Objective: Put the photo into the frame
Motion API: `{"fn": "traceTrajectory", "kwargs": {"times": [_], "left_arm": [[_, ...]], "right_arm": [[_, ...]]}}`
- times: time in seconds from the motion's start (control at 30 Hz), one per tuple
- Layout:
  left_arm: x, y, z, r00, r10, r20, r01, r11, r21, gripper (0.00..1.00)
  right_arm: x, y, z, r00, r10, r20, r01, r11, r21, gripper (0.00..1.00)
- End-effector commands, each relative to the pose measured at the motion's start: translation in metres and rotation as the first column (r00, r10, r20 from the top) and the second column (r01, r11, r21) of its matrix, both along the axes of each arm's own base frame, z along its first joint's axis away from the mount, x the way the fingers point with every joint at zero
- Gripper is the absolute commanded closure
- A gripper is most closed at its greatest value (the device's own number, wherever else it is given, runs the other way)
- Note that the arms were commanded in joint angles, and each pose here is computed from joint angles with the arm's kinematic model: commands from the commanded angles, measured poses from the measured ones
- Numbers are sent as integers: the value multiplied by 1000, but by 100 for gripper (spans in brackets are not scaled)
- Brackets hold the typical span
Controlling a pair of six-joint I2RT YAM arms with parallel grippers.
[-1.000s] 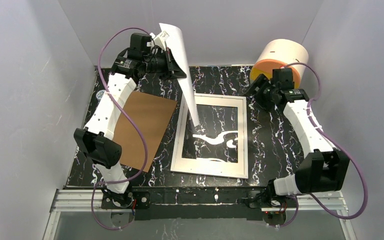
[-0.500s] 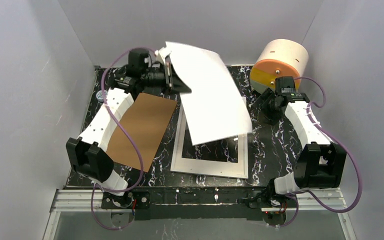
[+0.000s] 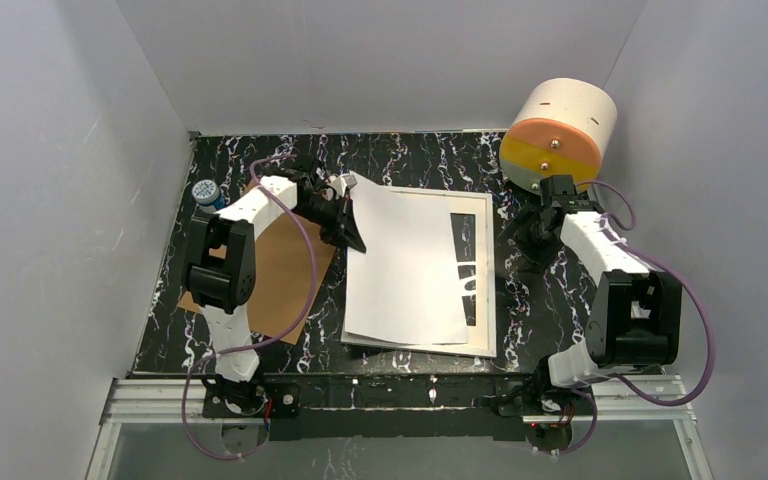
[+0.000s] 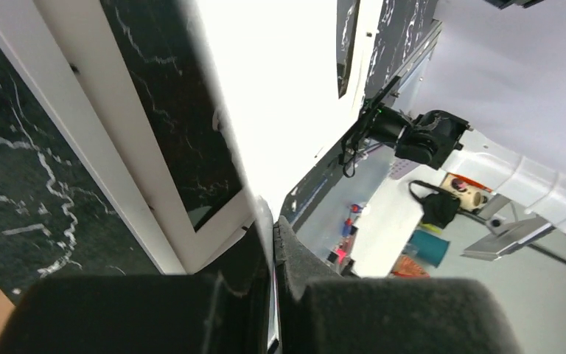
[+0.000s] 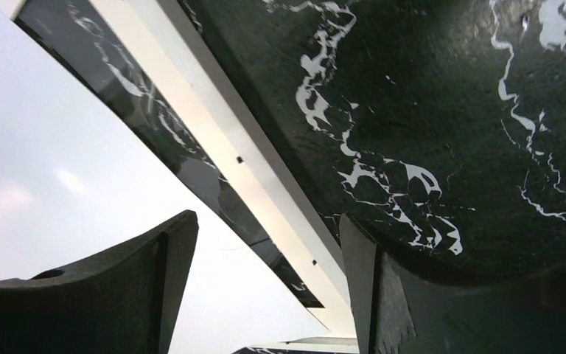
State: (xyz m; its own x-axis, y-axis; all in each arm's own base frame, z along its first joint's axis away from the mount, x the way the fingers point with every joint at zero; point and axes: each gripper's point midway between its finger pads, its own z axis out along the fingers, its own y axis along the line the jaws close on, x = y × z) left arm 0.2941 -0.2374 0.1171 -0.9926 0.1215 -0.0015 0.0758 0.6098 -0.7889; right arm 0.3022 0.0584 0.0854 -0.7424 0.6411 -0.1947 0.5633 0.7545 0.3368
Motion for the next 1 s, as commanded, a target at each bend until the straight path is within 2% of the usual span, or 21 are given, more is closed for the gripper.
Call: {"fn": "traceTrajectory", "kwargs": {"times": [0.0, 0.23, 0.5, 0.97], "left_arm": [[12, -7, 21, 987, -92, 130, 100, 993, -60, 100], [16, -16, 17, 976, -155, 155, 164, 985, -48, 100], [25, -38, 25, 983, -124, 135, 145, 976, -163, 100], [8, -43, 51, 949, -191, 249, 253, 936, -246, 100]], "right_arm": [[-7, 0, -20, 999, 10, -35, -9, 1000, 8, 24], [-9, -9, -41, 996, 9, -88, -13, 999, -42, 38], [-3, -14, -45, 998, 2, -59, -6, 998, -66, 53], [-13, -15, -63, 995, 9, -99, -17, 997, -71, 57]]}}
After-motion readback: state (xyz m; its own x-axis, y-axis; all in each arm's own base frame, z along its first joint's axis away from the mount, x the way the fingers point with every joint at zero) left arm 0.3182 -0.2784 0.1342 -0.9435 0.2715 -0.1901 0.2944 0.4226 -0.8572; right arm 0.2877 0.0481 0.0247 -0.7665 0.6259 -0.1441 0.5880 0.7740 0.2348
